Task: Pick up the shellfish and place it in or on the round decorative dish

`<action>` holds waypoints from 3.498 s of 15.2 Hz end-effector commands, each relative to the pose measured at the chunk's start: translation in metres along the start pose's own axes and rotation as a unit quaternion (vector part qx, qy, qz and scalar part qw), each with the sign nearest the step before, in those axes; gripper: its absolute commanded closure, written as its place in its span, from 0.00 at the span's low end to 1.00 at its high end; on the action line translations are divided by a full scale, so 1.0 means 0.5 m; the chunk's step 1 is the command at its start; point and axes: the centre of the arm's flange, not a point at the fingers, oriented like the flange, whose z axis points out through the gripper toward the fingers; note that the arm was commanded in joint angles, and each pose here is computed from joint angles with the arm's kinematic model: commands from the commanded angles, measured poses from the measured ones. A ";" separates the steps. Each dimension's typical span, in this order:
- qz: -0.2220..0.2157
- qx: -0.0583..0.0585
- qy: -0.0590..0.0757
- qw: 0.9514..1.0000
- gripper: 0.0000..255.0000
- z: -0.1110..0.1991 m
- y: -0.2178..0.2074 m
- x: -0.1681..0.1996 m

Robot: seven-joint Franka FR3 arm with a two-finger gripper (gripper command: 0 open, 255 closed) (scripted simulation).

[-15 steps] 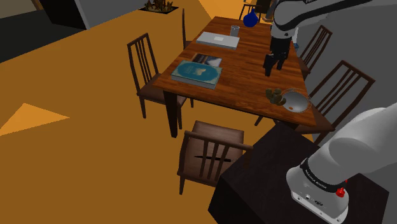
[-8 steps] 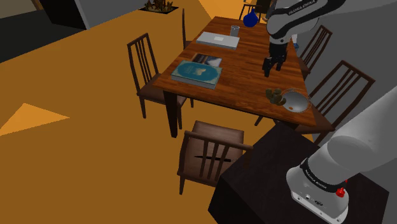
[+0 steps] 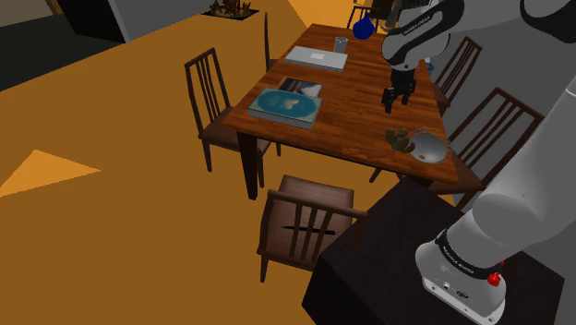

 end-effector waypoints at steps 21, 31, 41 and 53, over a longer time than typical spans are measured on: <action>0.001 -0.001 0.000 1.000 1.00 0.079 0.006 0.005; 0.082 0.120 0.163 0.976 0.00 0.177 0.091 -0.213; 0.082 0.120 0.163 0.976 0.00 0.251 0.075 -0.186; 0.082 0.120 0.163 0.976 1.00 0.251 0.075 -0.186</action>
